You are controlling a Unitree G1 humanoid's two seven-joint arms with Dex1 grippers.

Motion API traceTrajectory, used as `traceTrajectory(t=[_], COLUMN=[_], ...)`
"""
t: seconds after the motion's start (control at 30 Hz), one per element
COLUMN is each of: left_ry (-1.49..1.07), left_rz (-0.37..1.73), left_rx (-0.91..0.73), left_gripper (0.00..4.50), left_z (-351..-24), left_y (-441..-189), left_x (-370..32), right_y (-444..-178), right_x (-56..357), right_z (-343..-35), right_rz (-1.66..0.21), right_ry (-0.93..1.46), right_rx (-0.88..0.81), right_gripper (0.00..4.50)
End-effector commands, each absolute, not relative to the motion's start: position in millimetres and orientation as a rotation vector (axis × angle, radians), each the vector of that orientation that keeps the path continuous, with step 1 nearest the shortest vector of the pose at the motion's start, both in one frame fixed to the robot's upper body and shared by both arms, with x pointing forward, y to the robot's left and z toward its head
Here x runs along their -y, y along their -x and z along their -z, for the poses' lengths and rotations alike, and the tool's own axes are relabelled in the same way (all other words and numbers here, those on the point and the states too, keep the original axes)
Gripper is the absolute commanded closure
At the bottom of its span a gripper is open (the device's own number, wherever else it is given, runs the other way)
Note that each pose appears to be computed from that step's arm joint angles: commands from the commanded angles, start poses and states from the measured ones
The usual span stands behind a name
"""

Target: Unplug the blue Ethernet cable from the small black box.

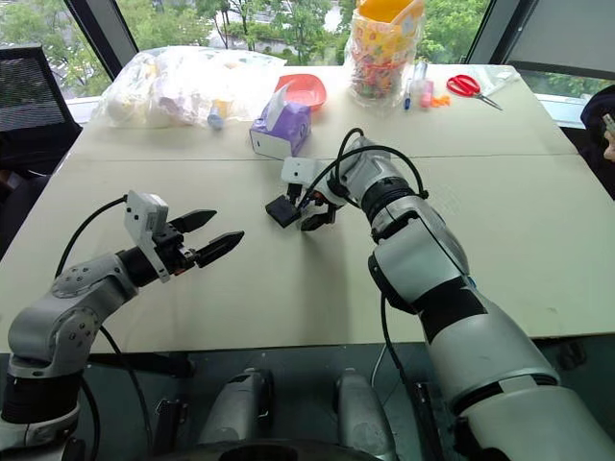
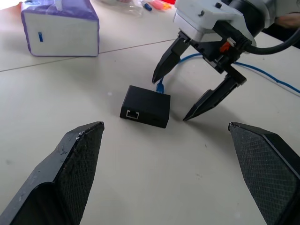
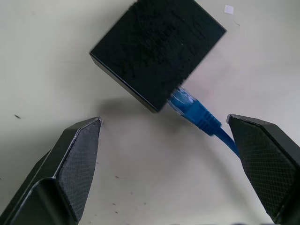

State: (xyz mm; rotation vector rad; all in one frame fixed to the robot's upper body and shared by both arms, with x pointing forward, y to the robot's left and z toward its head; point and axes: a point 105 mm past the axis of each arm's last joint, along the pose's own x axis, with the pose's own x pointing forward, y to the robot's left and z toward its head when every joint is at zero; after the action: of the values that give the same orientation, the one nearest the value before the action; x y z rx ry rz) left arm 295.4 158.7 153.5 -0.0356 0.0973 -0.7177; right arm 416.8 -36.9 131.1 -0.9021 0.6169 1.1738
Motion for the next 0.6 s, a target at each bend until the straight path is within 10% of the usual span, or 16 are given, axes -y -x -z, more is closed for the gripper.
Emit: traceTrajectory(t=[0.03, 0.23, 0.6], left_ry=[0.013, 0.001, 0.035], left_rz=[0.709, 0.708, 0.755], left_rx=[-0.046, -0.042, -0.071], left_gripper=[0.00, 0.00, 0.00], left_z=[-166, -168, -168], left_y=[-292, -296, -303], left_x=[-161, -161, -163], right_y=[-414, -408, -406], right_x=[30, 26, 24], right_z=[-131, -128, -153], right_rz=[-1.188, -1.228, -1.336], right_ry=[0.889, 0.821, 1.037], right_rx=[-0.631, -0.660, -0.198], right_gripper=[1.23, 4.33, 4.43])
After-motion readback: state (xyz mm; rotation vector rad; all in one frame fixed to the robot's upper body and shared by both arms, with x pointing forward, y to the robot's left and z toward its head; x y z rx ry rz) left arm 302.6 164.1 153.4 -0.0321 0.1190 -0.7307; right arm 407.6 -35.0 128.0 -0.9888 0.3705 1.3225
